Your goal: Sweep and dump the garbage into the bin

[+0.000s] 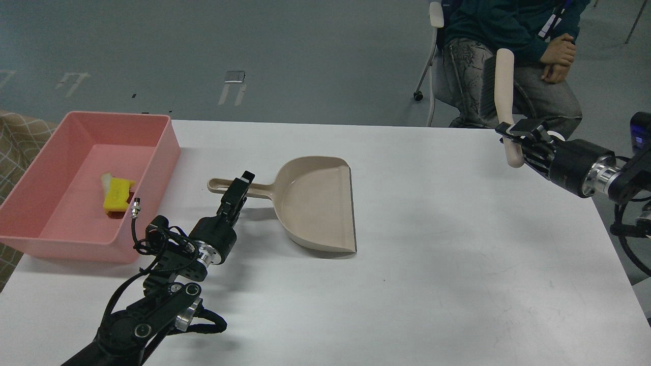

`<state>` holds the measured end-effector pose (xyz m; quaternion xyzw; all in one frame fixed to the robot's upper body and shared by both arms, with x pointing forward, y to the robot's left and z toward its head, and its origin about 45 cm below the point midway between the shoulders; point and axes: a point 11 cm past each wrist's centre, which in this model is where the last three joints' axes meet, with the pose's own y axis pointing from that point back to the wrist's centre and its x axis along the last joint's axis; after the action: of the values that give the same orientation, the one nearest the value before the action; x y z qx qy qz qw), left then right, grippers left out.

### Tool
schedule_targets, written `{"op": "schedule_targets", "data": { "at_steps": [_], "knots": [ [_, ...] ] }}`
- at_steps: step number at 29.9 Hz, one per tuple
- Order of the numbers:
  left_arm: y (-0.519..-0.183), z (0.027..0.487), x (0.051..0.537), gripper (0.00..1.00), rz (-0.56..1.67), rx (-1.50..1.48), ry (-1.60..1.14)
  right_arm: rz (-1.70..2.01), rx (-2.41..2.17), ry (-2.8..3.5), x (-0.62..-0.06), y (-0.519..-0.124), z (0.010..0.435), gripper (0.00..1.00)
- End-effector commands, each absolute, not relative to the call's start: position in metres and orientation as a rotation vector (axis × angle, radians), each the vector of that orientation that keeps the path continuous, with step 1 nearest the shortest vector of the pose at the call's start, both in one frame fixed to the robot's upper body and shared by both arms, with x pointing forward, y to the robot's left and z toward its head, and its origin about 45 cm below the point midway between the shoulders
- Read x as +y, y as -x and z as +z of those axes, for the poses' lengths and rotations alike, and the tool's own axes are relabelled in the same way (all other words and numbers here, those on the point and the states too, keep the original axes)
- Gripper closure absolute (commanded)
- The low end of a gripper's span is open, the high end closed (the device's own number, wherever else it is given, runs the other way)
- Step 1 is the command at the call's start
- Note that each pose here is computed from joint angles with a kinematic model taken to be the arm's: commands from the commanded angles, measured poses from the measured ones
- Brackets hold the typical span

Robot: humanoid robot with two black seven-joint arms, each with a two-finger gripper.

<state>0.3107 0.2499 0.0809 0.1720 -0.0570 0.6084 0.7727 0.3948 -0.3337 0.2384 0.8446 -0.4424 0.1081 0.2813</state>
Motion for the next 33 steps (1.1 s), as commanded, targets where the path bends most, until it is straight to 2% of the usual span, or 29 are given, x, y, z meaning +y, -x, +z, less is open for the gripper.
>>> {"op": "schedule_targets", "data": {
  "at_steps": [1,12,18,24,33],
  "knots": [
    [-0.300,0.074,0.249,0.02,1.299,-0.098,-0.382,0.288,-1.163,-2.270,-0.334,-0.394,0.239,1.00],
    [-0.263,0.076,0.260,0.02,1.258,-0.073,-0.382,0.320,-0.899,-2.203,-0.352,-0.363,0.237,1.00],
    [-0.268,0.090,0.262,0.02,1.264,-0.095,-0.350,0.376,-0.784,-2.139,-0.357,-0.349,0.228,1.00],
    [-0.277,0.125,0.265,0.02,1.251,-0.102,-0.254,0.398,-0.722,-2.124,-0.354,-0.343,0.220,0.99],
    [-0.274,0.151,0.272,0.02,1.214,-0.136,-0.226,0.441,-0.599,-2.101,-0.341,-0.332,0.207,0.99]
  ]
}}
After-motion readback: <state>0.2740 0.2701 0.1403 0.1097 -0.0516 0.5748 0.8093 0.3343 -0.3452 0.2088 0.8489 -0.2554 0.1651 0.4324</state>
